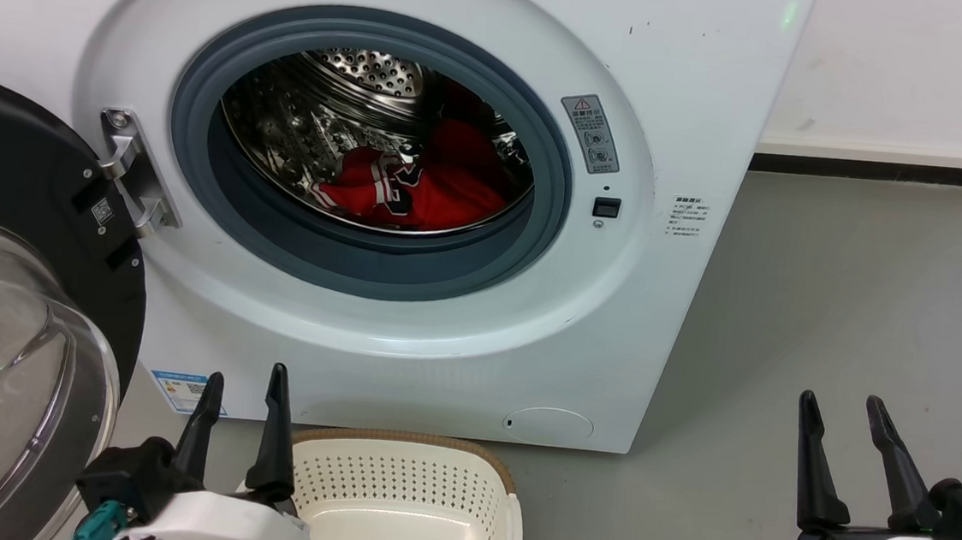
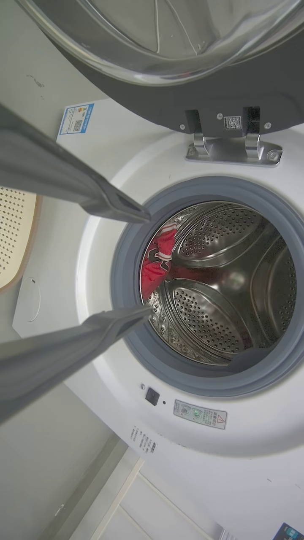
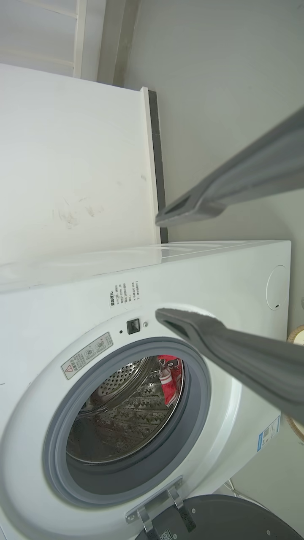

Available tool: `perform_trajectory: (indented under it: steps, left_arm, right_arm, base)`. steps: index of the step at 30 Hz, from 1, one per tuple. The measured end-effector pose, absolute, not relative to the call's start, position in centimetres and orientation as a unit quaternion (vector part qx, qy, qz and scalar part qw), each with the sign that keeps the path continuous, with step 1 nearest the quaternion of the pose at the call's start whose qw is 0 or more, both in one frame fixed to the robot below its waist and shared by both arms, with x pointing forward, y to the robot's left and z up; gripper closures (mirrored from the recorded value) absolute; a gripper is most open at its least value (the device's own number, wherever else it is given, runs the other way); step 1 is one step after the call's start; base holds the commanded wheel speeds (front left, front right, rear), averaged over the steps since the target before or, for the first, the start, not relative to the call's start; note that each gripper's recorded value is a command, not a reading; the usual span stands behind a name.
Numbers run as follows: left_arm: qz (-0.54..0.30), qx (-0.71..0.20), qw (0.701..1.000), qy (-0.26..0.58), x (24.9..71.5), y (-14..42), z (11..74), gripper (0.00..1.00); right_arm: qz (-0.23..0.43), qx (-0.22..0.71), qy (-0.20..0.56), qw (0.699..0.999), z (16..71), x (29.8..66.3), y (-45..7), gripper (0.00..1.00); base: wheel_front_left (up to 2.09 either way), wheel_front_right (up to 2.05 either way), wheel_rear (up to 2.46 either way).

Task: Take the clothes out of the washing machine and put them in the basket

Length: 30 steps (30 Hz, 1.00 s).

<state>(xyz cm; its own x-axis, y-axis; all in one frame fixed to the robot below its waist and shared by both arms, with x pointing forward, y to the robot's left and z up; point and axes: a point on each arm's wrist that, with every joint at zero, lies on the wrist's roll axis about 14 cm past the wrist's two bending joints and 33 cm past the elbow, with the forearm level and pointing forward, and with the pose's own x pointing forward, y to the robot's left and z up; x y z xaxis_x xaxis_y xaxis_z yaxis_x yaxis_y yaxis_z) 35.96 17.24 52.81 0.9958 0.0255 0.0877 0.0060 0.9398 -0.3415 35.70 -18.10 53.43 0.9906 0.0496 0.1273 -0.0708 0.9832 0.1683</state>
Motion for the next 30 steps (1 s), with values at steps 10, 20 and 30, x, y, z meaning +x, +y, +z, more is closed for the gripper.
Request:
perform_trajectory:
  steps: [10, 20, 30]
  left_arm:
    - [-0.020, -0.124, 0.992, -0.018, 35.3, 15.8, 50.7, 0.00]
    - [-0.037, -0.077, 0.996, -0.020, 35.0, 15.1, 50.4, 0.00]
    - [-0.051, -0.053, 0.997, -0.033, 34.9, 14.5, 50.8, 0.00]
  right_arm:
    - [0.035, 0.032, -0.055, 0.997, 52.8, 35.3, -17.9, 0.00]
    - [0.044, -0.012, -0.052, 0.998, 52.3, 34.9, -17.5, 0.00]
    - [0.052, -0.049, -0.056, 0.996, 52.2, 34.6, -17.1, 0.00]
  base:
    - [0.00, 0.00, 0.00]
    - [0.00, 0.00, 0.00]
    - [0.00, 0.00, 0.00]
